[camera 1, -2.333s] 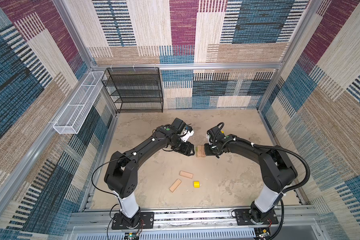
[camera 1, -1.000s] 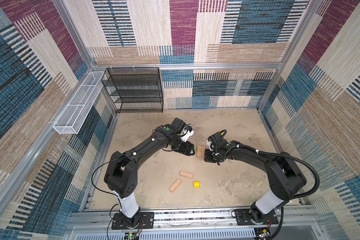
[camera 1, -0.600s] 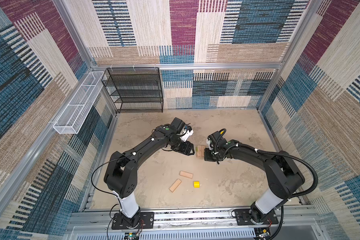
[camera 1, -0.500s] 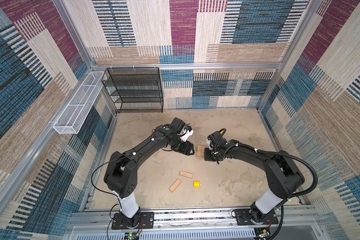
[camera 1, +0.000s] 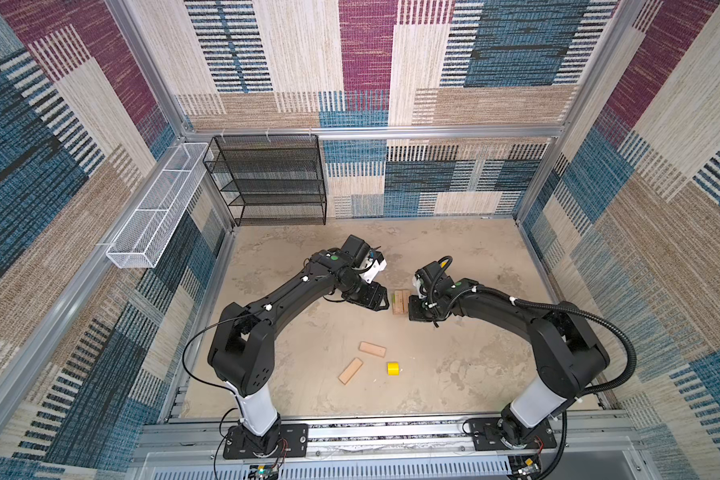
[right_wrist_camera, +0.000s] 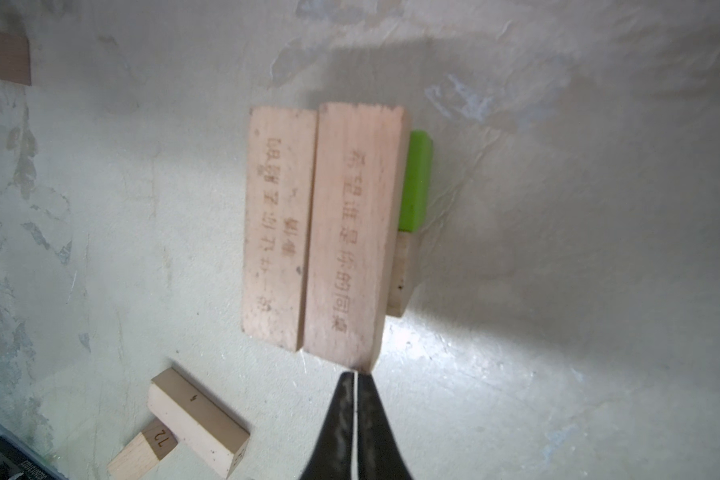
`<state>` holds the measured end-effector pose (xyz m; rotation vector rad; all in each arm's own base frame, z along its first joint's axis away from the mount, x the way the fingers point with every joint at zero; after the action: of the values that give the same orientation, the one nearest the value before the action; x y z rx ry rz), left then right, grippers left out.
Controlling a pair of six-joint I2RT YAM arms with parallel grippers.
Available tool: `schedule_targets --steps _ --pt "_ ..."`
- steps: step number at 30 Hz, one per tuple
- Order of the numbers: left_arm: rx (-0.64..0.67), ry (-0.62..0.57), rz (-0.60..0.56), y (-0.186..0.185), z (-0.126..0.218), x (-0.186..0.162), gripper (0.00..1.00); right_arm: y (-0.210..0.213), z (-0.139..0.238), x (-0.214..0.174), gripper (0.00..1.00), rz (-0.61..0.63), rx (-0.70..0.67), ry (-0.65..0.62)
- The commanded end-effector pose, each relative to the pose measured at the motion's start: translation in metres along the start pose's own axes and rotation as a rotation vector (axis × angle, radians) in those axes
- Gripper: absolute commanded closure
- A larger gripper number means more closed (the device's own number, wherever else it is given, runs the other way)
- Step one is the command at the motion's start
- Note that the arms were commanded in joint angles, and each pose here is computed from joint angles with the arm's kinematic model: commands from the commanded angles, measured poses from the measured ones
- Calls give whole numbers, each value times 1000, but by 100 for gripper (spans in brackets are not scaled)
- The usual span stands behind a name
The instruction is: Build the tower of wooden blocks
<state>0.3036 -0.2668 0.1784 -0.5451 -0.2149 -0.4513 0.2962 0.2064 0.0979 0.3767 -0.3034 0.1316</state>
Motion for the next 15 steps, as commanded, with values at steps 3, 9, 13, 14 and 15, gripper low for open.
schedule_targets --steps 3,9,13,14,15 --pt "16 2 20 2 1 0 31 5 16 -1 91 4 21 -15" --pt "31 -19 82 7 -6 8 48 -5 30 18 92 18 -5 -91" --pt "10 -39 167 10 -18 11 63 -15 26 33 92 31 -21 -112" --pt "18 -46 183 12 -21 11 66 -16 24 36 92 31 -18 -112" --pt "20 -58 201 14 -24 13 68 -18 22 39 92 32 -15 -112"
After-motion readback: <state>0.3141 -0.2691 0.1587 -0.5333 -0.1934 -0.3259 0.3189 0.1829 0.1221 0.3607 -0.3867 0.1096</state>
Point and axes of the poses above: each gripper's point midway between its finger pads, its own z axis back along the fingers, its own y axis along the line the jaws close on, x = y × z, the point moved 4 cm from there along z, back along the fingers, and after that the axes turned 5 degrees about z, right-handed, at the moved point
